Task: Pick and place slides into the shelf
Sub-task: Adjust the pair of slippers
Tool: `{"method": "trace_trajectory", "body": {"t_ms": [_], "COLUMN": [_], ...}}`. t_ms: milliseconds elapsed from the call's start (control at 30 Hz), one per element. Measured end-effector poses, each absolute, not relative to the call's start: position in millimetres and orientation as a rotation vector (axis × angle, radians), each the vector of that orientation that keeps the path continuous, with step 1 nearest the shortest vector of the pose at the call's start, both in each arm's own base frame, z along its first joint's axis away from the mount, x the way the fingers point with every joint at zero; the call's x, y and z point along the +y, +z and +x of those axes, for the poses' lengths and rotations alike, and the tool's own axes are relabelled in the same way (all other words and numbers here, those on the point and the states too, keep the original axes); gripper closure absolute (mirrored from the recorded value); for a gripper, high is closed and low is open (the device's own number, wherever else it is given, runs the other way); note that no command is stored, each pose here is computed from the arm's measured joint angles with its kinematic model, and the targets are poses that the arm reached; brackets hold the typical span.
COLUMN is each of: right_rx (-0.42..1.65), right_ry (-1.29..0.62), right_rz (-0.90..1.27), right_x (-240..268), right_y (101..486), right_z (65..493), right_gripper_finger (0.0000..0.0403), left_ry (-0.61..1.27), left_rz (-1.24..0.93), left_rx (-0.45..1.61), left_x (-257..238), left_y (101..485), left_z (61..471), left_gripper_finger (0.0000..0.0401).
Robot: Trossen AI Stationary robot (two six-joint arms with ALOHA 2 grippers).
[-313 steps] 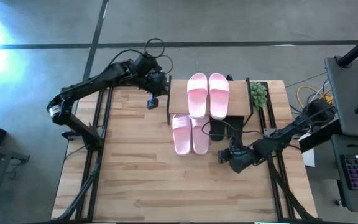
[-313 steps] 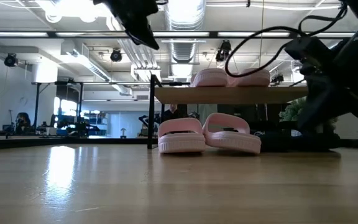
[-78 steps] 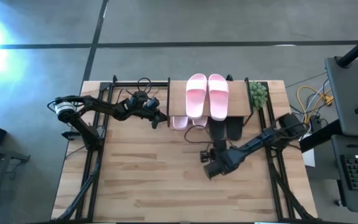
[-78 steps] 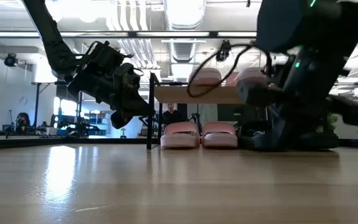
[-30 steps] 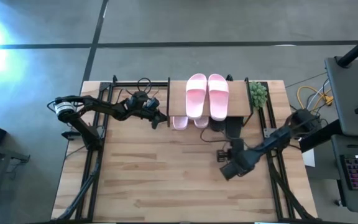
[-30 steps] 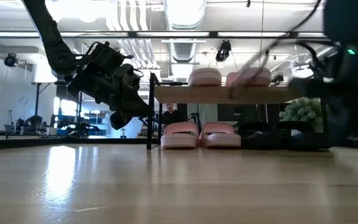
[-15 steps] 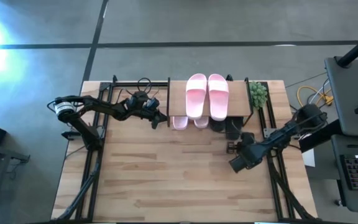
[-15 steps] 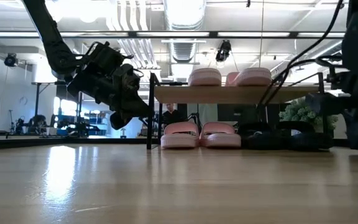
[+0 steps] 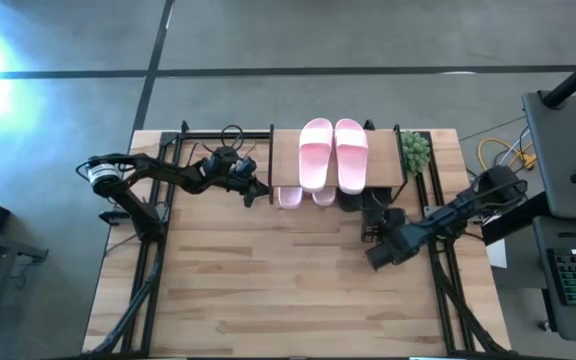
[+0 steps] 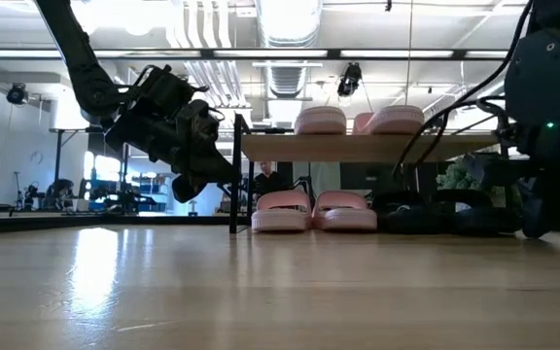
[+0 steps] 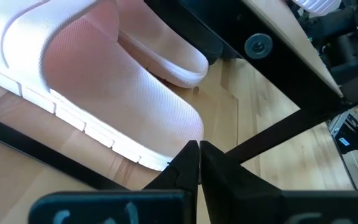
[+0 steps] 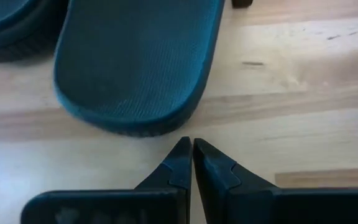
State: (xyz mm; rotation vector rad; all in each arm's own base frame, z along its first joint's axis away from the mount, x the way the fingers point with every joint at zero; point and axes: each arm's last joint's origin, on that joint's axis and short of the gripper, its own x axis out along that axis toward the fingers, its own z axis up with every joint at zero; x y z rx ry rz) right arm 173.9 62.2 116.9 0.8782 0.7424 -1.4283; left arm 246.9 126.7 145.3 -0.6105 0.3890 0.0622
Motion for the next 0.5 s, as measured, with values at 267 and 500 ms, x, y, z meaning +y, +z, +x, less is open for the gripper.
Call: {"method": "trace_trajectory", "body": {"t_ms": [267,500], "right_rx": [0.715,0.731], "right_ry": [-1.505,-1.597], "right_rz": [0.855,0.784], "right_x": [48,41], "right_y": [112,112], "right_z": [170,159], "right_gripper_finger": [0.0390,0.0390], "left_ry": [0.063,0.063], "left_rz": [-0.613,-0.614], "left_rx": [0.392,0.394], "left_x": [127,127], "left_y": [145,145], "left_z": [247,247], "left_gripper_finger": [0.0401,0.0401]}}
